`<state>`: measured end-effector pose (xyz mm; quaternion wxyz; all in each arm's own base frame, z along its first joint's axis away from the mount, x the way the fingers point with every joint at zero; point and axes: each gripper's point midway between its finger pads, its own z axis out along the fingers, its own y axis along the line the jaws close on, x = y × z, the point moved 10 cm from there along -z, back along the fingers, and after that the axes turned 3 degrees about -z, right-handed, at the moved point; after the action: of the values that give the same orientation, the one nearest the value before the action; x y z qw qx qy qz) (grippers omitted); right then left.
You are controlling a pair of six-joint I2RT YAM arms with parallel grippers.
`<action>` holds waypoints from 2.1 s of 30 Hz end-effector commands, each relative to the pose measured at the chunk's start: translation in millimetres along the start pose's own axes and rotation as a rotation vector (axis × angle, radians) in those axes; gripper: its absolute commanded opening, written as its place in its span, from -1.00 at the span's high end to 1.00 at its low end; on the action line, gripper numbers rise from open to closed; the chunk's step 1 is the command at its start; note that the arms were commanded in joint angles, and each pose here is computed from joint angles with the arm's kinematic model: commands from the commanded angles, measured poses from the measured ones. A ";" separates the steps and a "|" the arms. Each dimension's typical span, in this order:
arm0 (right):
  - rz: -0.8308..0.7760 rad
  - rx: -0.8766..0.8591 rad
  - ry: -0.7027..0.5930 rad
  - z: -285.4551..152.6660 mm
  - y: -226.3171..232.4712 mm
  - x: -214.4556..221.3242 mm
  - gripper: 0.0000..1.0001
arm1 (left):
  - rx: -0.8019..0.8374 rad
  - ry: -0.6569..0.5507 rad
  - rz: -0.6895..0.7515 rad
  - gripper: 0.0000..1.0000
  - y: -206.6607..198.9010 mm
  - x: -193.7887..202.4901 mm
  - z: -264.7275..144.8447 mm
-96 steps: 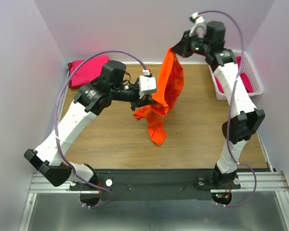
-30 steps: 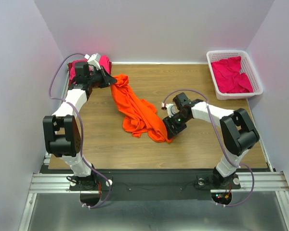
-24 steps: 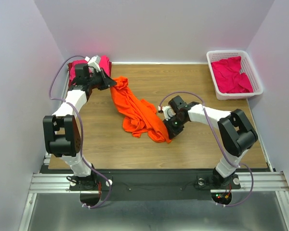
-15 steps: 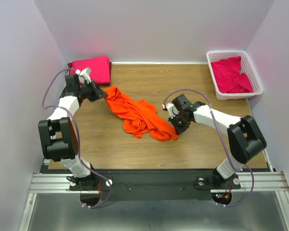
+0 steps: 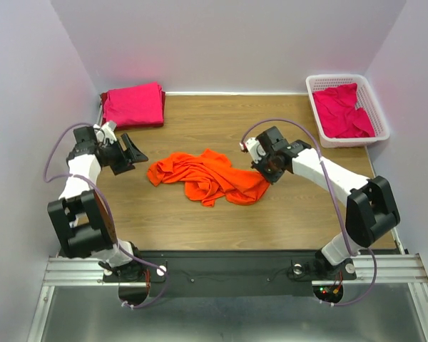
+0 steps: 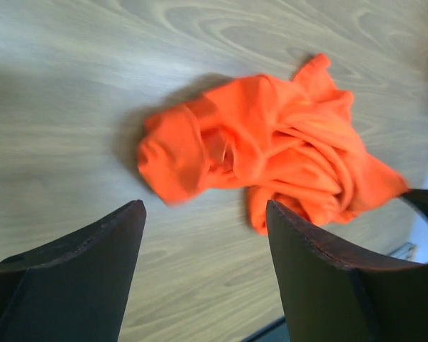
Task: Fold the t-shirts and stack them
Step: Flatten the tshirt out
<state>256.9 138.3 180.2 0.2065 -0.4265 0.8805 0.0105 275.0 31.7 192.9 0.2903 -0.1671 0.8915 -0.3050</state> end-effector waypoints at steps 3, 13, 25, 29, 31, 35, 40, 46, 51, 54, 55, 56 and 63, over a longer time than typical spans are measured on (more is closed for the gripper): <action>-0.026 -0.023 -0.068 -9.2 -9.5 -27.2 0.99 | 0.024 0.004 0.362 -0.61 1.0 -49.7 -22.4; 0.020 -0.007 -0.028 2.4 -16.2 -28.4 0.99 | 0.084 0.292 1.029 -0.19 41.4 -15.4 -21.7; 0.075 -0.019 -0.015 9.1 -24.5 -32.6 0.99 | 0.036 0.252 1.455 -0.41 24.7 43.5 22.0; 0.080 -0.016 -0.007 9.4 -27.2 -30.5 0.99 | 0.035 0.249 1.462 -0.49 18.6 47.4 45.3; 0.083 -0.016 -0.002 9.3 -28.1 -28.7 0.99 | 0.007 0.259 1.439 -0.49 22.4 44.1 55.0; 0.097 -0.008 0.002 7.9 -33.7 -24.5 0.99 | -0.040 0.279 1.413 -0.40 30.1 37.6 67.9; 0.111 0.006 -0.004 2.3 -39.9 -20.7 0.99 | -0.030 0.339 1.377 0.46 29.7 35.9 69.0; 0.104 0.022 -0.036 -24.0 -40.1 -11.0 0.99 | 0.162 0.410 1.256 1.00 2.8 17.5 11.4; 0.085 -0.013 -0.060 -55.5 -27.9 6.1 0.99 | 0.222 0.411 1.237 1.00 -10.2 13.5 -44.7; 0.037 -0.041 -0.083 -72.5 -22.1 14.1 0.99 | 0.192 0.414 1.212 1.00 -11.7 24.4 -57.8; 0.014 -0.037 -0.091 -75.7 -23.0 14.0 0.99 | 0.180 0.414 1.224 1.00 -11.1 26.4 -60.3; 0.000 -0.031 -0.092 -76.3 -24.0 13.0 0.99 | 0.184 0.420 1.213 1.00 -9.7 27.4 -58.6; -0.059 -0.046 -0.008 -21.1 -53.3 -29.9 0.99 | 0.248 0.392 0.896 1.00 7.2 -21.5 -7.7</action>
<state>269.5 109.9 237.4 0.2221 -0.4331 0.8730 0.0314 250.1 43.9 207.0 0.2240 0.4091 0.8541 -0.2301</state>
